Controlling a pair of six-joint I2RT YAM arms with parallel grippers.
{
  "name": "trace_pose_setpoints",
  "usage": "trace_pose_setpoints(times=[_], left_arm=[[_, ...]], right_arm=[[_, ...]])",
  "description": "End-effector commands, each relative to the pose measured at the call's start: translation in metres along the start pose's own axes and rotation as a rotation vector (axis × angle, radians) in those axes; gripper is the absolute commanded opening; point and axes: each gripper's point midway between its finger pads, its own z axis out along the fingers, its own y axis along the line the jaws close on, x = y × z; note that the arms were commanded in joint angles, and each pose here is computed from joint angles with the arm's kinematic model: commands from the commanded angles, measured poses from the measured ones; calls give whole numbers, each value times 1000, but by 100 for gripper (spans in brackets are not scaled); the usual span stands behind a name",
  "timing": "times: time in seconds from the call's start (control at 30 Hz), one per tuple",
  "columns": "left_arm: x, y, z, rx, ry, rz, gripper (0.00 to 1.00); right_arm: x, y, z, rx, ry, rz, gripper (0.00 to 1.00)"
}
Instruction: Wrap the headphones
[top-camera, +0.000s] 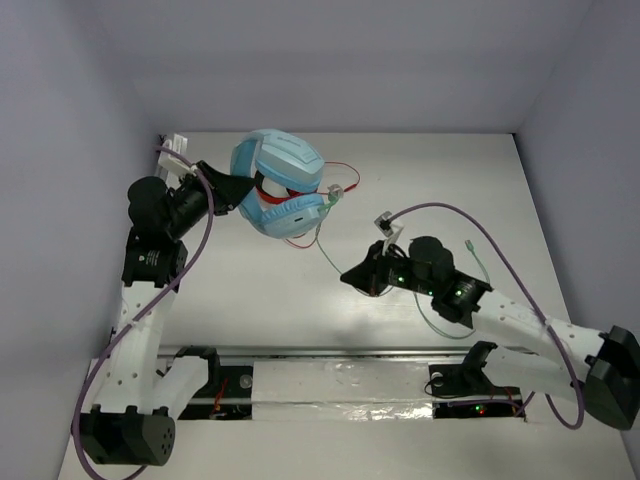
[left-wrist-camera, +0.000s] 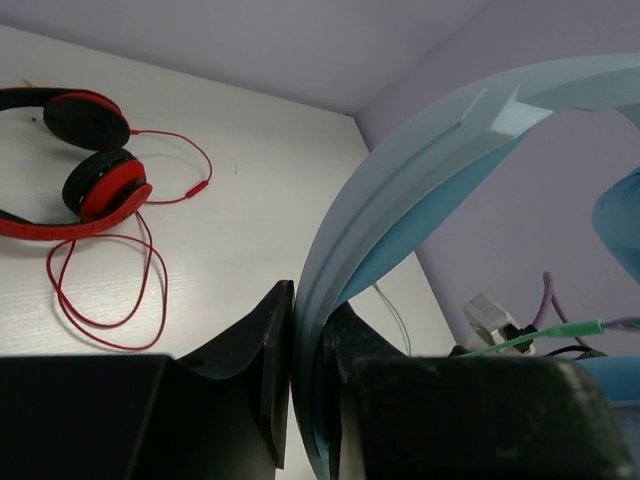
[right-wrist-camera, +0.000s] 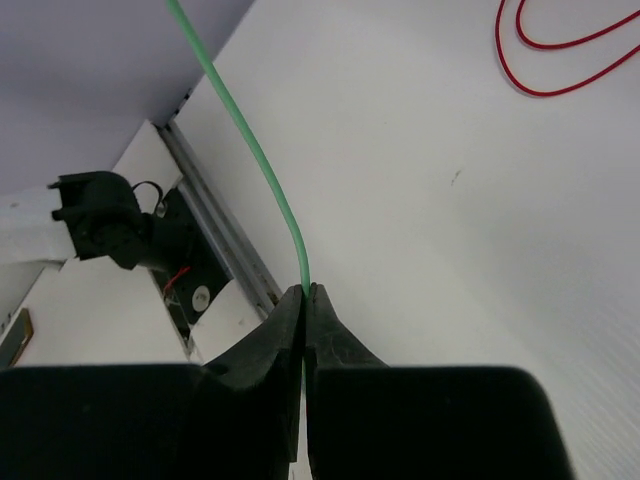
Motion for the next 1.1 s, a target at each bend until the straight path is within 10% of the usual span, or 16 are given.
trace_pose_setpoints(times=[0.0, 0.2, 0.47, 0.73, 1.07], left_arm=[[-20, -12, -6, 31, -142, -63, 0], [1, 60, 7, -165, -301, -218, 0], [10, 108, -14, -488, -361, -78, 0], [87, 92, 8, -550, -14, 128, 0], [120, 80, 0, -507, 279, 319, 0]], right_arm=[[-38, 15, 25, 9, -108, -35, 0], [-23, 41, 60, 33, -52, -66, 0], [-1, 80, 34, 39, 42, -128, 0], [10, 96, 28, 69, 304, -245, 0], [-44, 79, 23, 281, 243, -404, 1]])
